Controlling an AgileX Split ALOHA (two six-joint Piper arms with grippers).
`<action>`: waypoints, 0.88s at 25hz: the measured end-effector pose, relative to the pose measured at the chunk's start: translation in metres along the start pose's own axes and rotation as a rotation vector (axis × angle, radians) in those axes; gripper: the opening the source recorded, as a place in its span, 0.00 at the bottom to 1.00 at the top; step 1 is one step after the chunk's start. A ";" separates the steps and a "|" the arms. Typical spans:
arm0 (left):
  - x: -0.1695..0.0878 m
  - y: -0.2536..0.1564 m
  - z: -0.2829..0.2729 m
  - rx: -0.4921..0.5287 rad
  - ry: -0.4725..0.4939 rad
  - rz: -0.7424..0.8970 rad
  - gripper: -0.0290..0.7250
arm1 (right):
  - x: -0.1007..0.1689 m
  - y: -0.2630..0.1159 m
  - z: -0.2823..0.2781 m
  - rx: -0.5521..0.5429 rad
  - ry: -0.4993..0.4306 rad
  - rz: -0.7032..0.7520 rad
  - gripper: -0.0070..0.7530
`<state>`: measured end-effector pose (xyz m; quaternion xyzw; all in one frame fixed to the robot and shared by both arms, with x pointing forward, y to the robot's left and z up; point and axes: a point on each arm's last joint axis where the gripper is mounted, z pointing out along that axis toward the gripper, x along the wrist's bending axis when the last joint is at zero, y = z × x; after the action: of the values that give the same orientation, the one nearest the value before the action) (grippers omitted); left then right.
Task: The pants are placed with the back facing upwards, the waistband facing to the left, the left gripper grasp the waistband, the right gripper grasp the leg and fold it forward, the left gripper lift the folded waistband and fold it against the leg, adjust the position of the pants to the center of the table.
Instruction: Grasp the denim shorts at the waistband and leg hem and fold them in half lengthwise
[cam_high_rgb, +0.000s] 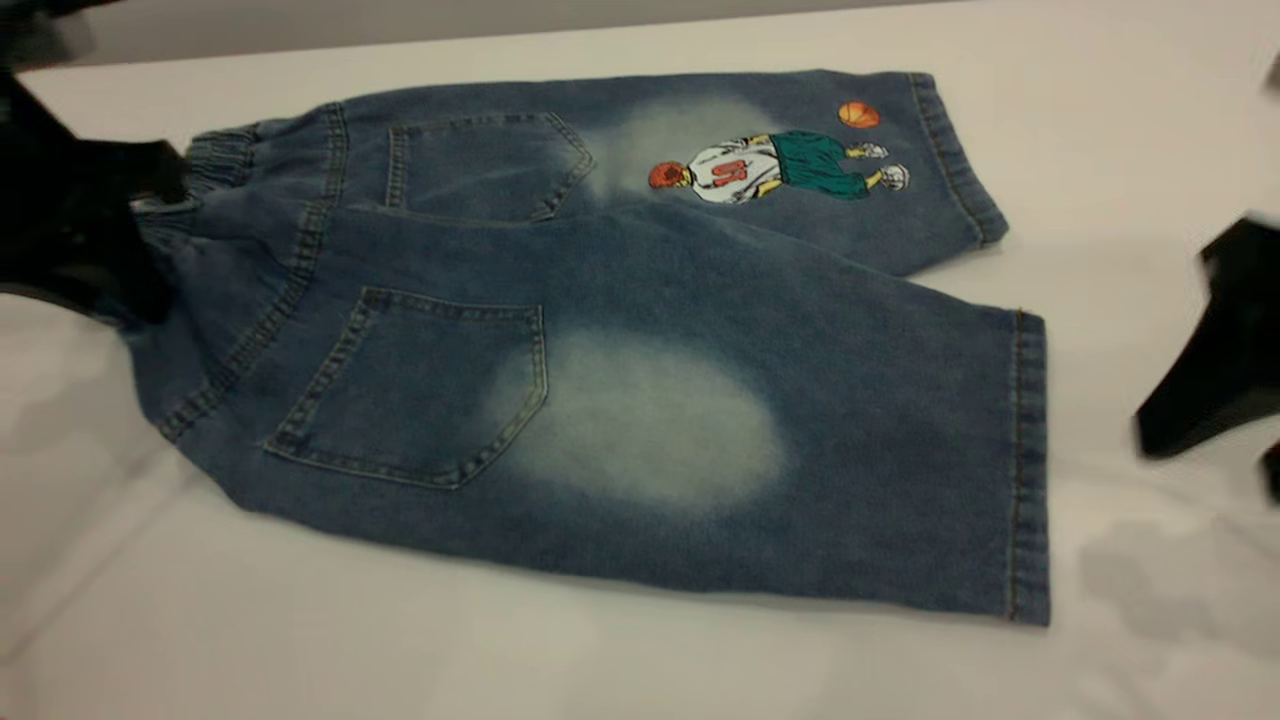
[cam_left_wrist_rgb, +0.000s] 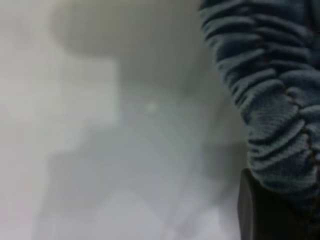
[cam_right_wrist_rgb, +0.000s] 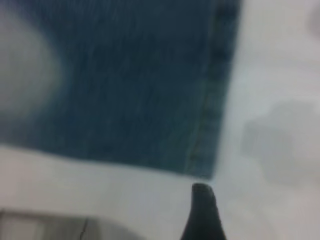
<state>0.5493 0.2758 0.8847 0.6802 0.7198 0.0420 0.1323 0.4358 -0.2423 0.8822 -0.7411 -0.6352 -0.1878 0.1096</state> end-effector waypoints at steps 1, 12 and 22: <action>-0.005 -0.001 0.001 0.000 -0.004 0.016 0.24 | 0.000 -0.001 0.006 0.027 0.023 0.003 0.60; -0.035 -0.006 0.003 0.009 -0.027 0.108 0.24 | -0.008 -0.003 0.052 0.110 0.148 0.026 0.60; -0.035 -0.007 0.003 0.015 -0.029 0.106 0.24 | -0.017 -0.005 0.072 0.110 0.158 0.023 0.59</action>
<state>0.5447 0.2407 0.8849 0.7187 0.6812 0.0338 0.1353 0.4391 -0.2280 0.8093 -0.7239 -0.6255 -0.2095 0.2021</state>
